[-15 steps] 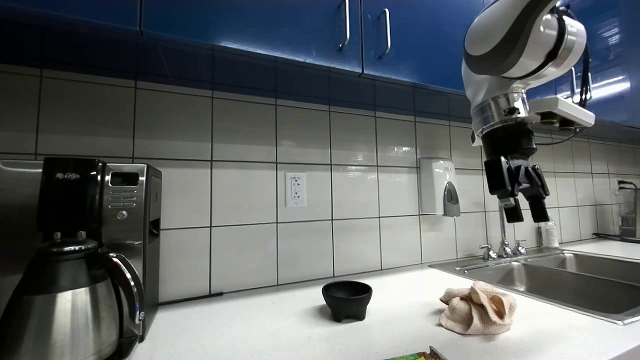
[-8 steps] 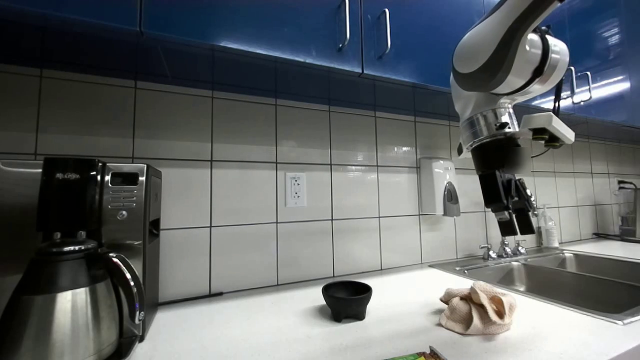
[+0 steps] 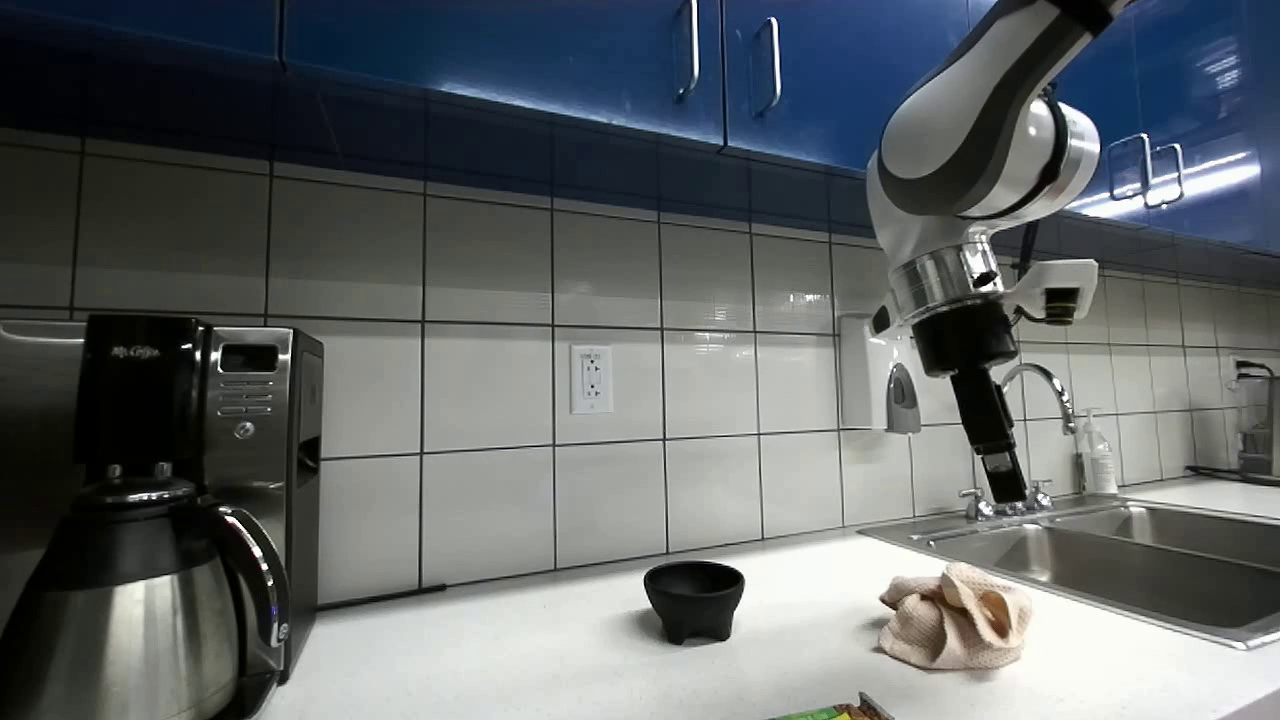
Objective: Pick up the green rectangular object and put it in the black bowl
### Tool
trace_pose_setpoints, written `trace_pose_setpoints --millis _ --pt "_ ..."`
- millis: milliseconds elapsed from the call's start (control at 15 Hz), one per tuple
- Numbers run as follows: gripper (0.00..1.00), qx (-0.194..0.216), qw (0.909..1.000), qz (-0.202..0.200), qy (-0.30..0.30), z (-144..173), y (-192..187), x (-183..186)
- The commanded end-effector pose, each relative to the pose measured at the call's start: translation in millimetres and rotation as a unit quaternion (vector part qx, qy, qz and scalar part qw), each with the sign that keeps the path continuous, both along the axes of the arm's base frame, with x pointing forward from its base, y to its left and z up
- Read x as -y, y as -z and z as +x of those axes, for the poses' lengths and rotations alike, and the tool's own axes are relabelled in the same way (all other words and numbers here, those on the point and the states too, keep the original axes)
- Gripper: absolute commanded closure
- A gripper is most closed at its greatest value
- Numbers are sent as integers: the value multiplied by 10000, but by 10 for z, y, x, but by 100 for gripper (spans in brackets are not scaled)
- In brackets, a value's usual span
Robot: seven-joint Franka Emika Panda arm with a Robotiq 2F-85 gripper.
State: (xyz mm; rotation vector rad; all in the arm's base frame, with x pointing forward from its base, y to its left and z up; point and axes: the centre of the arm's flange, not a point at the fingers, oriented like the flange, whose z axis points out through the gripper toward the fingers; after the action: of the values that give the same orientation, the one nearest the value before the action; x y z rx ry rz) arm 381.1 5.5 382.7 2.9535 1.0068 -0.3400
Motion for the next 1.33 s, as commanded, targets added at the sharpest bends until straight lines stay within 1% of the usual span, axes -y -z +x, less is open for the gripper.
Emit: trace_pose_setpoints --millis 0,133,267,600,733,1267 --pt "0 -19 9954 -7 -961 147 120 -64" --pt "0 -38 9896 80 -1433 193 176 -119" --pt "0 -80 9820 176 -1876 226 243 -186" --pt "0 -142 9643 254 -2633 240 419 -398" --pt "0 -183 9593 240 -2807 246 502 -499" --pt "0 -246 9475 180 -3182 258 812 -878"
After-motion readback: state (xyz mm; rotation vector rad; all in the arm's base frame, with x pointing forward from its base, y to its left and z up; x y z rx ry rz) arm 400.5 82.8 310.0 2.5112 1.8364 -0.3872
